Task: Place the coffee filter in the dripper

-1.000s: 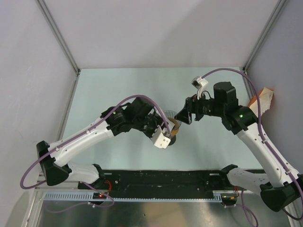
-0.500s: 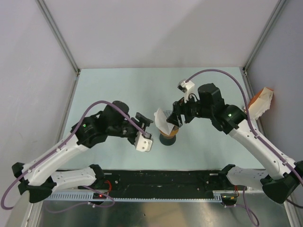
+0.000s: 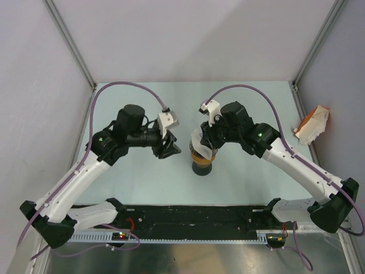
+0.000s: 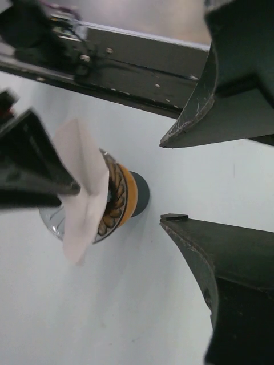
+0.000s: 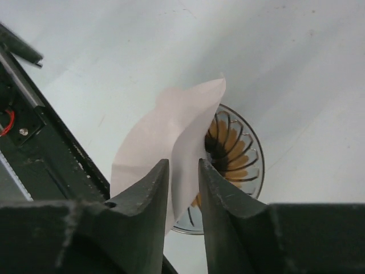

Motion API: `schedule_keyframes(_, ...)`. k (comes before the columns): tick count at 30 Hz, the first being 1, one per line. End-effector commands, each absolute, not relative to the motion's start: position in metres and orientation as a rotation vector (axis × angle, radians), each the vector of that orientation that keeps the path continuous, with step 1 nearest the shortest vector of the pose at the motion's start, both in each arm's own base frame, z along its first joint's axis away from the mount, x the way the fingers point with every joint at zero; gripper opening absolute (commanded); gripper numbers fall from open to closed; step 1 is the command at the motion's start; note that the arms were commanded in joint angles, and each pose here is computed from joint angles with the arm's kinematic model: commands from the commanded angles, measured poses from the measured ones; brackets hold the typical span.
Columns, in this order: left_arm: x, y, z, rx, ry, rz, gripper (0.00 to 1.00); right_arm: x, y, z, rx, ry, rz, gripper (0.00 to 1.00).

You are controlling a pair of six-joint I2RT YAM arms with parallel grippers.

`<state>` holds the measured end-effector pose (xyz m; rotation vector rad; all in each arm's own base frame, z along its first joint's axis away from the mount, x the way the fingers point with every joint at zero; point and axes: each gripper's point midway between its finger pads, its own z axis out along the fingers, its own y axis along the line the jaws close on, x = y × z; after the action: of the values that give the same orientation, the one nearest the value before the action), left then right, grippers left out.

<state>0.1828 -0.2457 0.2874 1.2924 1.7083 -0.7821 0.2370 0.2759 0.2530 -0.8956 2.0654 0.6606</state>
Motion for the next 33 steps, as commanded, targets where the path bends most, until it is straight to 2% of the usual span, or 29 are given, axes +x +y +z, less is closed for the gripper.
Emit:
schedule_keyframes(1,0.21,-0.264,0.318,0.814,1.89,-0.989,0.55,0.25,0.266,0.274,-0.87,2.009,0.584,0.26)
schedule_keyframes(5,0.225,-0.275,0.318,0.583,1.974,-1.084,0.54,0.252,0.264,0.277,-0.85,2.002,0.593,0.04)
schedule_keyframes(7,0.232,-0.28,0.32,0.509,1.993,-1.113,0.55,0.253,0.263,0.28,-0.838,1.992,0.595,0.01)
schedule_keyframes(14,0.245,-0.296,0.321,0.357,2.052,-1.147,0.64,0.255,0.264,0.296,-0.746,1.969,0.614,0.0)
schedule_keyframes(21,0.24,-0.307,0.302,0.349,2.093,-1.083,0.63,0.252,0.264,0.304,-0.676,1.971,0.618,0.0)
schedule_keyframes(27,0.242,-0.311,0.284,0.337,2.141,-1.03,0.56,0.248,0.265,0.312,-0.613,1.975,0.65,0.0)
schedule_keyframes(33,0.245,-0.308,0.266,0.325,2.2,-0.972,0.41,0.244,0.264,0.316,-0.607,1.973,0.653,0.0)
